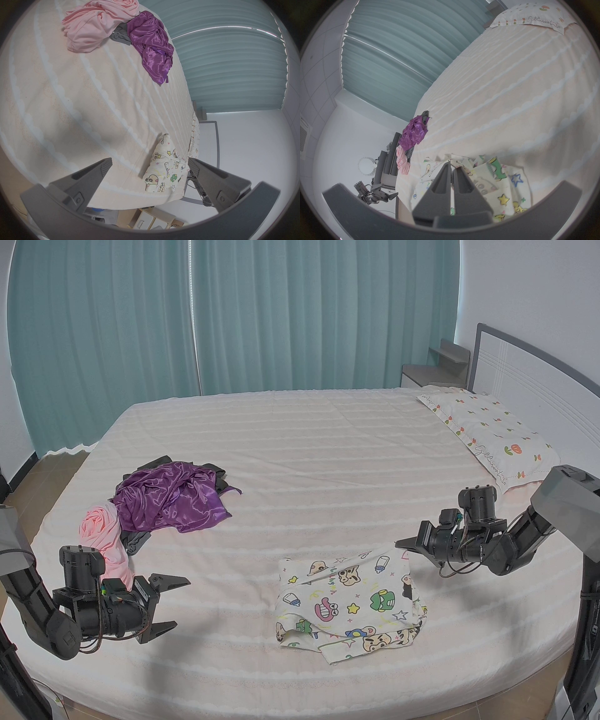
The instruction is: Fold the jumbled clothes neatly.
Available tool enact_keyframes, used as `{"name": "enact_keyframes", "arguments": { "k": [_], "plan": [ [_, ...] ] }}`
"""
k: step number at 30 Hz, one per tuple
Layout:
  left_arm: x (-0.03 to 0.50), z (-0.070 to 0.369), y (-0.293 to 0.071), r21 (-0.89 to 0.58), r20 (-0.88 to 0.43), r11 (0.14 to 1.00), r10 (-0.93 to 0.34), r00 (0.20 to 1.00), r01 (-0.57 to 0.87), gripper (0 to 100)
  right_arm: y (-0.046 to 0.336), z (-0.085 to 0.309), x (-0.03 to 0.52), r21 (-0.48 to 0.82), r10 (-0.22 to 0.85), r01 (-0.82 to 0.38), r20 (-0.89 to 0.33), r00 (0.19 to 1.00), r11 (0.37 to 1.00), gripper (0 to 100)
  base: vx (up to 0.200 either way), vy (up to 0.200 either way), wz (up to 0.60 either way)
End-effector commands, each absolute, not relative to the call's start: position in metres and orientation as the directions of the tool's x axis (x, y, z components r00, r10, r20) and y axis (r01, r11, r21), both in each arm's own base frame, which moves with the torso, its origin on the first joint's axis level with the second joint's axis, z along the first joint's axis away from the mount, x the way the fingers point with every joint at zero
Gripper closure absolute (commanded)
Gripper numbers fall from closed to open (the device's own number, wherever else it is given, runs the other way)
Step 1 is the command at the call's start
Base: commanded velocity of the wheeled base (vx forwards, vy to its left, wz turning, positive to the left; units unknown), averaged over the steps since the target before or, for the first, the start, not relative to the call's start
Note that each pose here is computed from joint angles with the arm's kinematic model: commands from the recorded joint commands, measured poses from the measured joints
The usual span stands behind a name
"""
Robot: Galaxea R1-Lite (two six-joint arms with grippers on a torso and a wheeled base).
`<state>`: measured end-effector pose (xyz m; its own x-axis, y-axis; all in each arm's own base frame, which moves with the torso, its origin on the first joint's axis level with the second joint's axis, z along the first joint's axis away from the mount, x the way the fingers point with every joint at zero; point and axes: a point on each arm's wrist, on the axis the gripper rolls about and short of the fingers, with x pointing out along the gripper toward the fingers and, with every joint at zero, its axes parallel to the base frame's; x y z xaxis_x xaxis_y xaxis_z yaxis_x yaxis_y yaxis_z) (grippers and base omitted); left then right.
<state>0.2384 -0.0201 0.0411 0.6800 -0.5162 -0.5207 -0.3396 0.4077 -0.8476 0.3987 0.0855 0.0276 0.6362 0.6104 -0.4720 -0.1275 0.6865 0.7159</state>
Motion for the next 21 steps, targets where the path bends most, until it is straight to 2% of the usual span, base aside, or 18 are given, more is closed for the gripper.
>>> {"name": "enact_keyframes", "arguments": {
  "k": [1, 4, 10, 16, 21],
  "plan": [
    [0.238, 0.041, -0.020, -0.847, -0.521, 0.408, -0.517, 0.679, -0.340, 0, 0.083, 0.003, 0.412, 0.715, 0.597, -0.087, -0.504, 0.624, 0.694, 0, 0.000, 0.000, 0.00],
    [0.239, 0.040, -0.020, -0.847, -0.522, 0.408, -0.517, 0.678, -0.342, 0, 0.083, -0.003, 0.412, 0.706, 0.581, -0.054, -0.534, 0.615, 0.706, 0, 0.000, 0.000, 0.00],
    [0.238, 0.040, -0.021, -0.846, -0.523, 0.410, -0.519, 0.676, -0.341, 0, 0.080, 0.010, 0.413, 0.680, 0.527, -0.040, -0.528, 0.666, 0.732, 0, 0.000, 0.000, 0.00],
    [0.237, 0.040, -0.021, -0.845, -0.526, 0.410, -0.519, 0.674, -0.343, 0, 0.085, 0.018, 0.412, 0.683, 0.539, -0.065, -0.510, 0.670, 0.728, 0, 0.000, 0.000, 0.00],
    [0.237, 0.040, -0.021, -0.845, -0.526, 0.410, -0.517, 0.675, -0.344, 0, 0.112, 0.016, 0.404, 0.684, 0.587, -0.111, -0.516, 0.624, 0.720, 0, 0.000, 0.000, 0.00]
  ]
}}
